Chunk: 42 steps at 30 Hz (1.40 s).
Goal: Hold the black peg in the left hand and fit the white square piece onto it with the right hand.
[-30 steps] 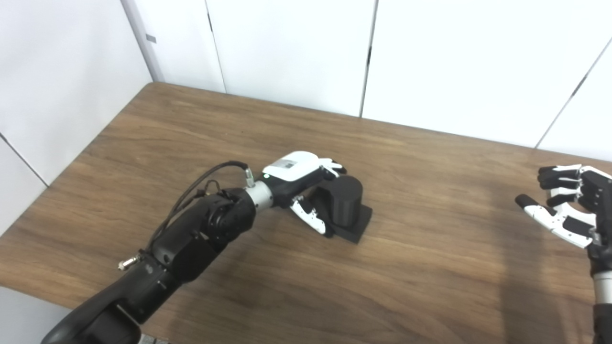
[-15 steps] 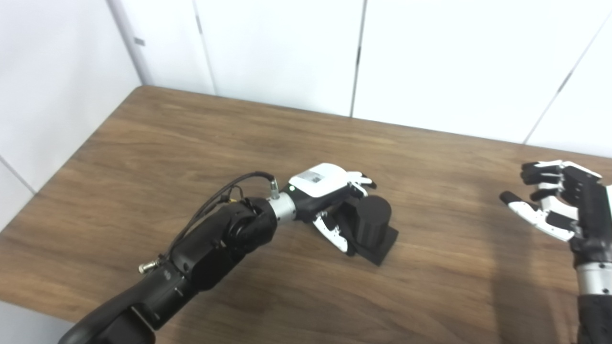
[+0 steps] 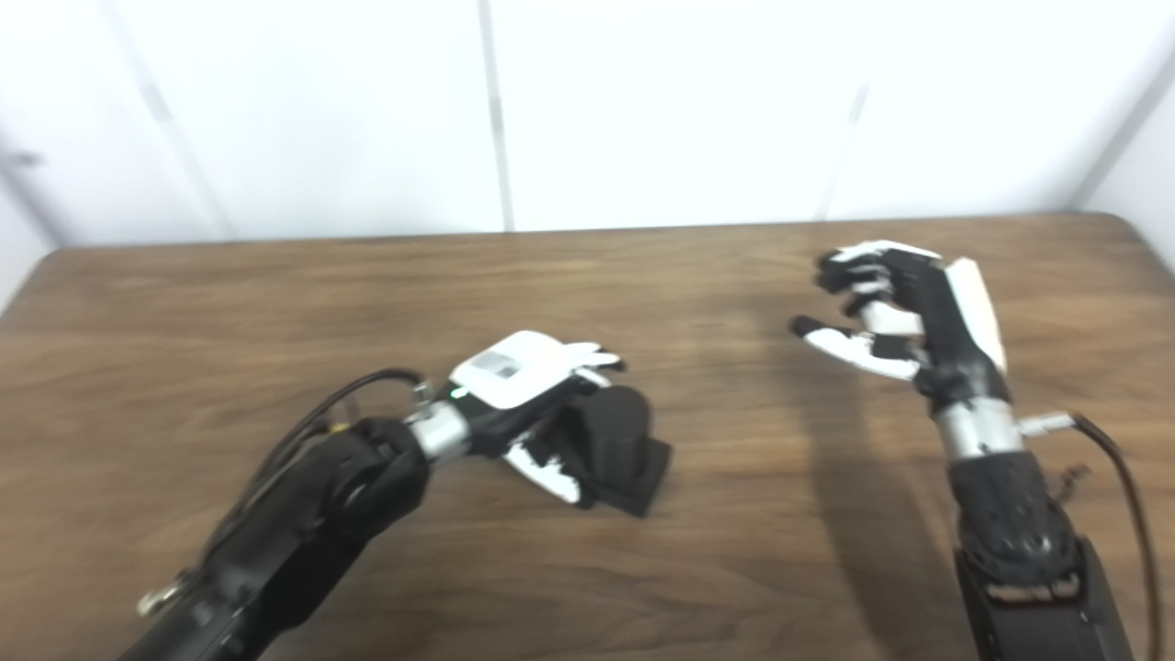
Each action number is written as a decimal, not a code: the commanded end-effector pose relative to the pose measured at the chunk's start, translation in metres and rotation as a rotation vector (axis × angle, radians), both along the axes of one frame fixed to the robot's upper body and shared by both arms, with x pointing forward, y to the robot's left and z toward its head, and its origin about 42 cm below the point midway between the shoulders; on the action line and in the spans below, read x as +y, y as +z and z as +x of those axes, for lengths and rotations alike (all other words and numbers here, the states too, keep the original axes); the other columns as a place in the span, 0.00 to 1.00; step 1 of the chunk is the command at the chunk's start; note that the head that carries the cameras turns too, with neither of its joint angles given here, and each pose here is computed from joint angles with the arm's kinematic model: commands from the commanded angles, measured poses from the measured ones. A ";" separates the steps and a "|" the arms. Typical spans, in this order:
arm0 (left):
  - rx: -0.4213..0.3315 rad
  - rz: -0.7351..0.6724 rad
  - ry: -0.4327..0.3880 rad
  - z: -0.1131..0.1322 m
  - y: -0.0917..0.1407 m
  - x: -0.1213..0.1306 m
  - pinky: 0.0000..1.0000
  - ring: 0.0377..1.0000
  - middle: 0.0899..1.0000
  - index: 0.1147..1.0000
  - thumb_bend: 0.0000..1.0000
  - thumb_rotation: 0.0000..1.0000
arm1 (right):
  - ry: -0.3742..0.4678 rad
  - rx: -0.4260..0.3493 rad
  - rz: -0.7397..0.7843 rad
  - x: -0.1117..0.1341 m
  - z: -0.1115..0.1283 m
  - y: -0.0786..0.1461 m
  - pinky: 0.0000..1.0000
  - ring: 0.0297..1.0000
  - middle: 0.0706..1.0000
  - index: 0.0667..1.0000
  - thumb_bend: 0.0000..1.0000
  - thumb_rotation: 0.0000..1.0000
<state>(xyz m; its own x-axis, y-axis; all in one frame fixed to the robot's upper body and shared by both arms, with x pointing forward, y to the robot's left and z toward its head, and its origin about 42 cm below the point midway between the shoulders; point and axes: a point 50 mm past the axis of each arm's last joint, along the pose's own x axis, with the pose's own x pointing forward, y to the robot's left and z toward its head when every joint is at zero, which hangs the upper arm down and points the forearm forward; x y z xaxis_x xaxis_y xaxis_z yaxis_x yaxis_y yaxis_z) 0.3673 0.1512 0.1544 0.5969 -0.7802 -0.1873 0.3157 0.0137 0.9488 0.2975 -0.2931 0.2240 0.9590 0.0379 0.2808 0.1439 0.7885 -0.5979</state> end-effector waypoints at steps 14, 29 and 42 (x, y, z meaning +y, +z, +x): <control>0.102 0.133 -0.019 -0.026 -0.048 0.040 0.85 0.92 0.89 0.43 0.52 0.07 | -0.063 0.098 -0.646 -0.075 0.037 0.098 0.65 0.78 0.81 0.78 0.81 0.06; 0.098 0.110 -0.021 -0.032 -0.048 0.052 0.83 0.90 0.87 0.43 0.52 0.06 | -0.137 0.333 -0.974 -0.093 0.086 0.097 0.85 0.94 0.98 0.90 0.92 0.21; 0.104 0.105 -0.027 -0.033 -0.050 0.049 0.81 0.88 0.87 0.43 0.52 0.06 | -0.135 0.428 -0.990 -0.079 0.131 0.079 0.84 0.93 0.97 0.92 0.90 0.18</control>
